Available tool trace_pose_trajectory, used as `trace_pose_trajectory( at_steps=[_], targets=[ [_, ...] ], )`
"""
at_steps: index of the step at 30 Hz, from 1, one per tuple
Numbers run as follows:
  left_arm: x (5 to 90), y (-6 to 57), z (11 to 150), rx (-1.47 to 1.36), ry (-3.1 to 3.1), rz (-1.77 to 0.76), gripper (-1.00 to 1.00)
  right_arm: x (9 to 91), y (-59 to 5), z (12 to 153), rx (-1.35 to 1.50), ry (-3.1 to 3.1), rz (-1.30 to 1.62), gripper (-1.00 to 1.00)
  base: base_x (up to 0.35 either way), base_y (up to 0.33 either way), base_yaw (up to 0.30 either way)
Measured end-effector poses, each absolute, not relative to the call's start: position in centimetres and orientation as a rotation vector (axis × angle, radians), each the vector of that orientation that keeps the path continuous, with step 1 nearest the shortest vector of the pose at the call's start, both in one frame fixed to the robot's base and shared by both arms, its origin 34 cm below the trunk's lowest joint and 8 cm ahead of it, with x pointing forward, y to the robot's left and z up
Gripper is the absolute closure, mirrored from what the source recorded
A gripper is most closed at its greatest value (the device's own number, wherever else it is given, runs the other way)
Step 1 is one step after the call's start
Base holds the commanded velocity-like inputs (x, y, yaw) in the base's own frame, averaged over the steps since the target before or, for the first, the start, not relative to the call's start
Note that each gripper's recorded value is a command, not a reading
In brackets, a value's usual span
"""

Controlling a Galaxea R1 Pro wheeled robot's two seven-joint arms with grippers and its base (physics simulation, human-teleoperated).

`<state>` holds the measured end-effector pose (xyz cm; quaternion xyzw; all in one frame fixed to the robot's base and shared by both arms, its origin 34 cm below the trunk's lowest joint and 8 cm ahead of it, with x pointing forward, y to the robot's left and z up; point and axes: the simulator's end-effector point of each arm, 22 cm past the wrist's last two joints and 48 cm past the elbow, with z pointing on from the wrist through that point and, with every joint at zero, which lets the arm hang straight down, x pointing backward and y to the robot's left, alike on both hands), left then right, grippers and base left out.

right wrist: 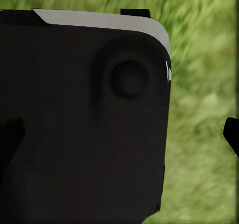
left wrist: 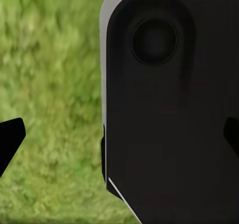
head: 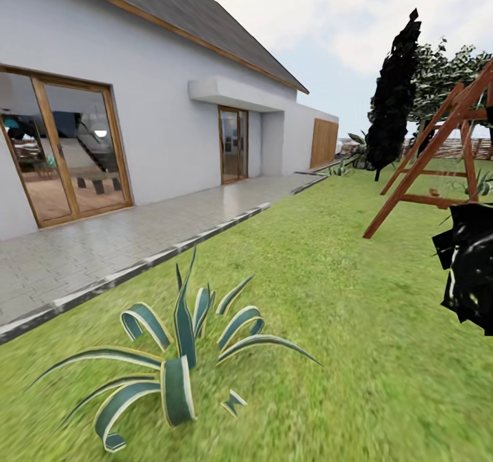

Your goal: Take the three Easter eggs out of the wicker basket on the lawn in the garden, then place them on the lawn next to a single tree (choose any tree) so that all three eggs are next to the same tree and none are left in the basket.

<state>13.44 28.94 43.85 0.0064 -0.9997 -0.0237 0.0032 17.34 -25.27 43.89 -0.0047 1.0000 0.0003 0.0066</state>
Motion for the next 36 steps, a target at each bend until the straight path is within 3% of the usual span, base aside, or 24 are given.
trace_pose_trajectory(
  at_steps=[11, 21, 27, 36],
  targets=[
    [13.45, 28.94, 43.86, 0.019, -3.134, -0.074, -1.0, 17.33, -25.27, 43.9, -0.015, 3.128, 0.001, -1.0, 0.245, -0.008, 0.005],
    [13.47, 28.95, 43.86, 0.021, -3.135, -0.075, -1.0, 17.34, -25.26, 43.89, -0.015, 3.128, 0.002, -1.0, 0.276, 0.0, 0.225],
    [13.5, 28.97, 43.85, 0.022, -3.135, -0.076, -1.0, 17.34, -25.26, 43.88, -0.015, 3.128, 0.002, -1.0, 0.052, -0.001, 0.233],
    [13.52, 28.95, 43.85, 0.024, -3.136, -0.075, -1.0, 17.34, -25.23, 43.88, -0.015, 3.128, 0.004, -1.0, 0.002, -0.138, 0.03]
  ],
)
